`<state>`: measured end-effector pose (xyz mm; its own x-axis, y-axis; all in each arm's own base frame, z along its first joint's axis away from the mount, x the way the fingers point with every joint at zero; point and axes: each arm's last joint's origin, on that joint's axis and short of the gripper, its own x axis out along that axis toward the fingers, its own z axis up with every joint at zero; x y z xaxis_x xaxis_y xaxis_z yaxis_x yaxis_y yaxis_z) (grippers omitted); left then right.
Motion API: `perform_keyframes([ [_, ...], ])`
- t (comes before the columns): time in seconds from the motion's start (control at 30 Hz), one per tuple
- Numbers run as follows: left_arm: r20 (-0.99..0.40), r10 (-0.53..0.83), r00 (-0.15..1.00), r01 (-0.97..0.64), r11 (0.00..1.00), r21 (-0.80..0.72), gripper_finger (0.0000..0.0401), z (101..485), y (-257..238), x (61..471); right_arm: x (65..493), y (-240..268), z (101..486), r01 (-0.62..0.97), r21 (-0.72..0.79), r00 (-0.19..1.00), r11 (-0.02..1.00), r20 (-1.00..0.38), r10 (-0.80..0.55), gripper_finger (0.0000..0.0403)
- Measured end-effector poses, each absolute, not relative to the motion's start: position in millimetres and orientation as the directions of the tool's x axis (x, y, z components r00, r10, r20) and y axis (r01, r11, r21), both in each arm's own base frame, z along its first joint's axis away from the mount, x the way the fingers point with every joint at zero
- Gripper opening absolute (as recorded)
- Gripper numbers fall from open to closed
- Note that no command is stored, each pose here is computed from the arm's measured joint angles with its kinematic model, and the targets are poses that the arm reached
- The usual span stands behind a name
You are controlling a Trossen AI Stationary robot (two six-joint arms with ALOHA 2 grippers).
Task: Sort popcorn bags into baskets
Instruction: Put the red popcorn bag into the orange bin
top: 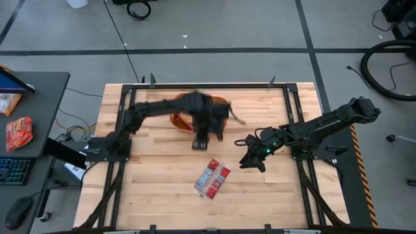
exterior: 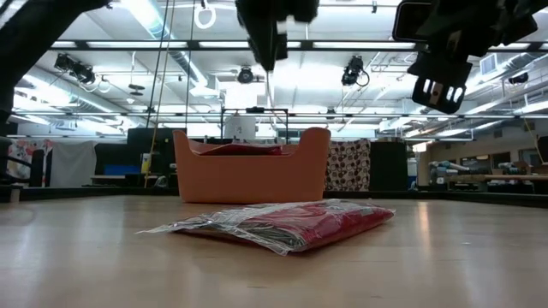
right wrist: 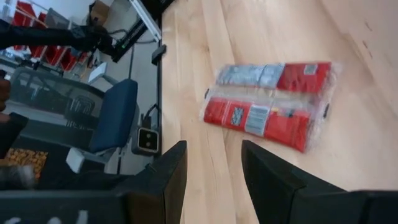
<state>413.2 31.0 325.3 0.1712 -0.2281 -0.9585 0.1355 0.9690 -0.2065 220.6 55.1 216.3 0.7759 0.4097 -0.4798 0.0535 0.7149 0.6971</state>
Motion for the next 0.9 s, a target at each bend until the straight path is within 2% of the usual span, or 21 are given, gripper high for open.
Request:
perform_keyframes([
  [0.23,-0.957,-0.259,0.134,0.267,0.939,-0.217,0.0117,325.5,-49.6,412.3,210.8,62.4,208.6,0.059,0.634,0.703,0.771,-0.575,0.418,0.0158],
  [0.47,-0.956,-0.208,0.209,0.305,0.942,-0.138,0.0116,322.6,-100.6,413.3,200.0,84.1,202.7,-0.045,0.521,0.648,0.853,-0.634,0.422,0.0158],
  [0.63,-0.960,-0.215,0.181,0.316,0.937,-0.150,0.0116,288.6,-129.7,412.7,192.2,103.8,201.5,-0.149,0.465,0.627,0.873,-0.638,0.447,0.0158],
  [0.9,-0.960,-0.220,0.173,0.297,0.941,-0.162,0.0116,232.0,-172.6,404.1,196.5,135.4,191.3,-0.246,0.262,0.723,0.933,-0.592,0.357,0.0158],
])
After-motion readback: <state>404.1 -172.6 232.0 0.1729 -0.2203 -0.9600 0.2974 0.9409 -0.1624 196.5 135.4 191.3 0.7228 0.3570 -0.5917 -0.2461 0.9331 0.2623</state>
